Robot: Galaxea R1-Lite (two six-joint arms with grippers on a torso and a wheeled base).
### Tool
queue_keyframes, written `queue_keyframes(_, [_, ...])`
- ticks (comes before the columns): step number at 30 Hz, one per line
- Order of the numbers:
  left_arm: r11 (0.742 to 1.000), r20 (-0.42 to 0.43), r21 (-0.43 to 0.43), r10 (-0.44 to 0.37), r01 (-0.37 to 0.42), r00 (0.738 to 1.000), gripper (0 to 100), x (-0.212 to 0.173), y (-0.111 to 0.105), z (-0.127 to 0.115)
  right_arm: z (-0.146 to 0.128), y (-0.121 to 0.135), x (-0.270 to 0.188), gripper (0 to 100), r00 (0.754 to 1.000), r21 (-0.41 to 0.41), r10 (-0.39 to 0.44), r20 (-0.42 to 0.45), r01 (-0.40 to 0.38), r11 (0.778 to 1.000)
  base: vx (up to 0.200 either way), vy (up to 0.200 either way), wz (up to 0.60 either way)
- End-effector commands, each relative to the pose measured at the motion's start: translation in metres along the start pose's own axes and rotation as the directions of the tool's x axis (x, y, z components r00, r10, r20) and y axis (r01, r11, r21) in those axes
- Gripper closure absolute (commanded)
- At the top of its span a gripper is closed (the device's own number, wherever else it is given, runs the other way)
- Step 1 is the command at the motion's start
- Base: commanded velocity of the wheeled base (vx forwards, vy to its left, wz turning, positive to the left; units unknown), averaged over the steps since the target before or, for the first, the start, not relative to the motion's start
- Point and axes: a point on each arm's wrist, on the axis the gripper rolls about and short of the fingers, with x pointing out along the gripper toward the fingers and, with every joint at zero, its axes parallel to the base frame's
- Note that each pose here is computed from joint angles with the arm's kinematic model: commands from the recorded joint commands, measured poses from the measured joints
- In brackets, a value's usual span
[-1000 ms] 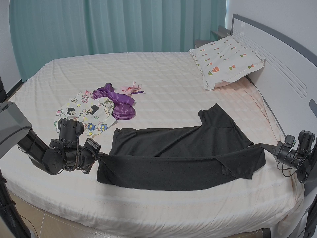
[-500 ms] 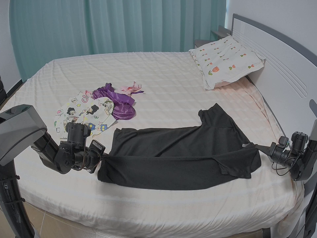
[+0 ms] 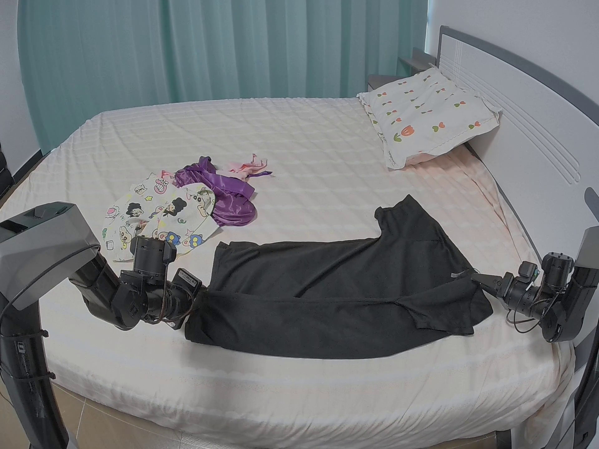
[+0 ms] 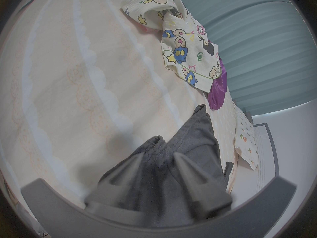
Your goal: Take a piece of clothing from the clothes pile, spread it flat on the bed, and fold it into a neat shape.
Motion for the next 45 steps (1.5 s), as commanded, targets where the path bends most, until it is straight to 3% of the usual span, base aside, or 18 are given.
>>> queue_keyframes(1, [1.0, -0.002, -0.002, 0.005, -0.005, 1.0, 0, 0.001, 0.001, 0.0, 0.0, -0.002, 0.0, 0, 1.0, 0.003, -0.005, 0.004, 0.005, 1.0, 0.0, 0.0, 0.0])
queue_keyframes(6, [1.0, -0.006, -0.006, 0.01, -0.01, 1.0, 0, -0.001, 0.003, -0.001, 0.014, 0.003, -0.01, 0, 0.997, 0.012, -0.029, 0.071, 0.028, 1.0, 0.0, 0.0, 0.0])
queue_keyframes(11, [1.0, 0.0, -0.011, -0.013, 0.013, 1.0, 0, -0.013, 0.0, 0.004, 0.031, 0.021, -0.018, 0, 0.984, 0.112, -0.056, 0.17, 0.037, 0.993, 0.0, 0.0, 0.0])
queue_keyframes(15, [0.999, 0.007, -0.008, -0.037, 0.037, 0.999, 0, -0.029, -0.004, 0.005, 0.025, 0.031, -0.01, 0, 0.982, 0.129, -0.079, 0.169, 0.058, 0.99, 0.0, 0.0, 0.0])
queue_keyframes(20, [0.997, -0.014, -0.008, -0.075, 0.075, 0.997, 0, -0.045, -0.007, 0.006, 0.005, 0.045, -0.018, 0, 0.967, 0.165, -0.182, 0.18, 0.152, 0.974, 0.0, 0.0, 0.0])
queue_keyframes(25, [0.994, -0.05, -0.016, -0.113, 0.113, 0.992, 0, -0.055, -0.01, 0.009, -0.025, 0.075, -0.038, 0, 0.967, 0.27, -0.225, 0.121, 0.186, 0.945, 0.0, 0.0, 0.0])
queue_keyframes(31, [0.991, -0.117, -0.027, -0.134, 0.132, 0.984, 0, -0.059, -0.007, 0.008, -0.053, 0.093, -0.043, 0, 0.966, 0.28, -0.254, 0.049, 0.23, 0.932, 0.0, 0.0, 0.0])
queue_keyframes(33, [0.986, -0.147, -0.04, -0.165, 0.161, 0.975, 0, -0.065, -0.008, 0.011, -0.069, 0.1, -0.04, 0, 0.966, 0.317, -0.257, -0.001, 0.244, 0.916, 0.0, 0.0, 0.0])
queue_keyframes(45, [0.988, -0.167, -0.048, -0.156, 0.15, 0.973, 0, -0.063, -0.003, 0.011, -0.093, 0.094, -0.034, 0, 0.934, 0.318, -0.351, -0.068, 0.354, 0.879, 0.0, 0.0, 0.0])
